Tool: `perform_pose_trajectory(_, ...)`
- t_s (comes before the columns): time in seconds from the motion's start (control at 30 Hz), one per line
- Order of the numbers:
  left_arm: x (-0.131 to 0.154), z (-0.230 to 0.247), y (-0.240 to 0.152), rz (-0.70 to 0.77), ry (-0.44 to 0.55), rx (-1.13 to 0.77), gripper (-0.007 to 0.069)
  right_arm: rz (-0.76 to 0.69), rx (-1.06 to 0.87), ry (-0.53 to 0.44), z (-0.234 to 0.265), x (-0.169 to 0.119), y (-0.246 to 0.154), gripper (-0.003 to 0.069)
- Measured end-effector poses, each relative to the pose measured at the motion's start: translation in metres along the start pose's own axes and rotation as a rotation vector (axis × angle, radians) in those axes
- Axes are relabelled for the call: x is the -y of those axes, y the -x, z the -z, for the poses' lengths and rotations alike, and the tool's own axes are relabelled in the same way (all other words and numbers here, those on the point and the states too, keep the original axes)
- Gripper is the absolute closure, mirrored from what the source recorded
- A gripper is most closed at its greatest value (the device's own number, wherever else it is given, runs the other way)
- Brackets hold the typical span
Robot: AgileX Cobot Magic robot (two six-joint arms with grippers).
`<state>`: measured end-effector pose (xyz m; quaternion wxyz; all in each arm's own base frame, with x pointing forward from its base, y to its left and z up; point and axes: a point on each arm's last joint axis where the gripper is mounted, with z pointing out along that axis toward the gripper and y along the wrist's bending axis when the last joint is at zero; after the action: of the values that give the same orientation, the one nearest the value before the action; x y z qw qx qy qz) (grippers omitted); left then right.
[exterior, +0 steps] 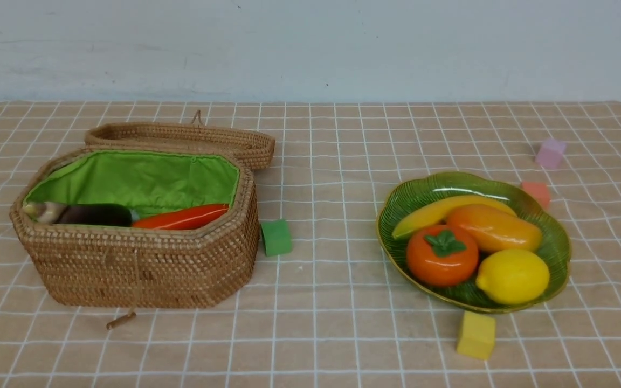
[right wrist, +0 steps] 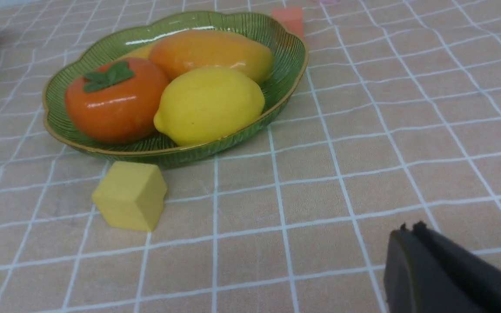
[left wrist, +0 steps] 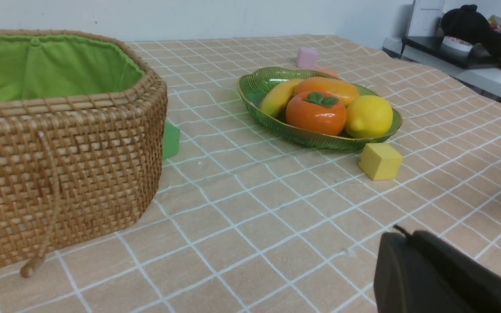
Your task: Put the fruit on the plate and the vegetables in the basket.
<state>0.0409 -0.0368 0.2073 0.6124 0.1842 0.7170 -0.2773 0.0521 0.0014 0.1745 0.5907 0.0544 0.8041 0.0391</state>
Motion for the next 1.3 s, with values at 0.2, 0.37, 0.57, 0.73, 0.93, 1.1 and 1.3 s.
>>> perform_pose_trajectory(0.2, 0.0, 0.0, 0.0, 0.0, 0.0, -0.001, 0.0627, -0.007, 0.0, 0.0, 0.0, 0.0, 0.0, 0.0666)
perform_pose_trajectory(0.37, 0.0, 0.0, 0.0, 0.0, 0.0, -0.001, 0.0623, -0.009, 0.0, 0.001, 0.0, 0.0, 0.0, 0.0664)
perform_pose_trajectory(0.57, 0.0, 0.0, 0.0, 0.0, 0.0, -0.001, 0.0617, -0.01, 0.0, 0.001, 0.0, 0.0, 0.0, 0.0662)
perform_pose_trajectory(0.73, -0.001, -0.001, -0.001, -0.005, 0.007, 0.013, 0.0618, -0.011, 0.0, 0.001, 0.0, 0.0, 0.0, 0.0657)
perform_pose_trajectory(0.93, -0.019, -0.001, -0.002, 0.015, 0.244, 0.176, 0.0638, -0.013, 0.001, 0.001, 0.0, 0.0, 0.0, 0.0655)
perform_pose_trajectory(1.1, -0.03, 0.002, -0.013, 0.09, 0.45, 0.087, 0.0638, -0.013, 0.001, 0.001, 0.0, 0.0, 0.0, 0.0651)
perform_pose_trajectory(1.3, -0.035, 0.005, -0.033, 0.248, 0.538, -0.085, 0.0638, -0.013, 0.001, 0.001, 0.0, 0.0, 0.0, 0.0648)
